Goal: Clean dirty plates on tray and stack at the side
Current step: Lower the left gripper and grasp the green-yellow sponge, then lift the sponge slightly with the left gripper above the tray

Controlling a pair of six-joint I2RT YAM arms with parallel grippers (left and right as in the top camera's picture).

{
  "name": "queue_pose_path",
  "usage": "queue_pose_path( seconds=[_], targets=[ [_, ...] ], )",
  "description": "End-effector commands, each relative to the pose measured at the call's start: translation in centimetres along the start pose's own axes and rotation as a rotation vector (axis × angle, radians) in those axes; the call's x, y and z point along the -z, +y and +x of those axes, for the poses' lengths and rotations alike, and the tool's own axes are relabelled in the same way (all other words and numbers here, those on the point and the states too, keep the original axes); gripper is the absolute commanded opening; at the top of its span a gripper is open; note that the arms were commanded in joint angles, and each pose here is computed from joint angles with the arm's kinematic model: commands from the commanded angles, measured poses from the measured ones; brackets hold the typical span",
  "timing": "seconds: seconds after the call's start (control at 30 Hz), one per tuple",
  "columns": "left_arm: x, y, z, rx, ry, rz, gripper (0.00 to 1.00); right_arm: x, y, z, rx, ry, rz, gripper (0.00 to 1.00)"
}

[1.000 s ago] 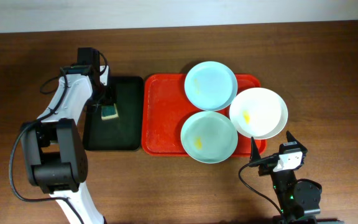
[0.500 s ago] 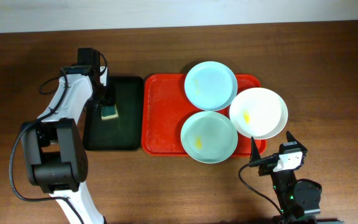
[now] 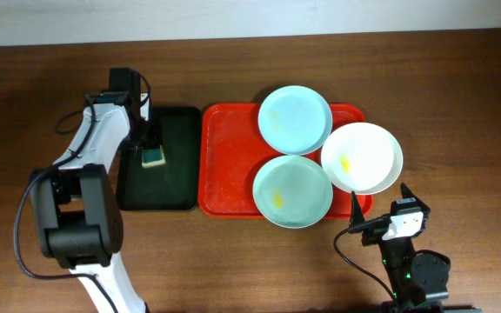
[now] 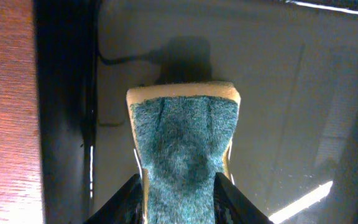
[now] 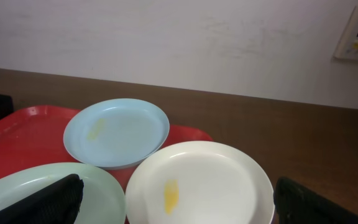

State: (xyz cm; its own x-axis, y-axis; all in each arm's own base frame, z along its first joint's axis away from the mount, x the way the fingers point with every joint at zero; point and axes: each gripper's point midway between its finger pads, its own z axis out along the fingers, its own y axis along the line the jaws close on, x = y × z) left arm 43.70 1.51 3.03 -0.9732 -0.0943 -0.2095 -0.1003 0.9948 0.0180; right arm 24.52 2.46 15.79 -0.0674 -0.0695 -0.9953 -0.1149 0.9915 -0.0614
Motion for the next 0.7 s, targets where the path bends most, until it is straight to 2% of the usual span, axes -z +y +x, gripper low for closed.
queue_pose_path(
  seconds=[0.0,0.33,0.67],
  targets=[
    [-2.45,0.33,0.87,0.027,0.052,-0.012,0.36,-0.01,0.28,0.21,0.007,0.003,-0.015,0.98],
    [-2.58,0.12,0.96,0.027,0.056,0.000,0.36,-0.01,0.28,0.21,0.007,0.003,-0.015,0.98],
    [-2.58,-0.15,0.96,0.027,0.057,0.015,0.12,-0.01,0.28,0.21,0.007,0.003,-0.015,0.98]
  ],
)
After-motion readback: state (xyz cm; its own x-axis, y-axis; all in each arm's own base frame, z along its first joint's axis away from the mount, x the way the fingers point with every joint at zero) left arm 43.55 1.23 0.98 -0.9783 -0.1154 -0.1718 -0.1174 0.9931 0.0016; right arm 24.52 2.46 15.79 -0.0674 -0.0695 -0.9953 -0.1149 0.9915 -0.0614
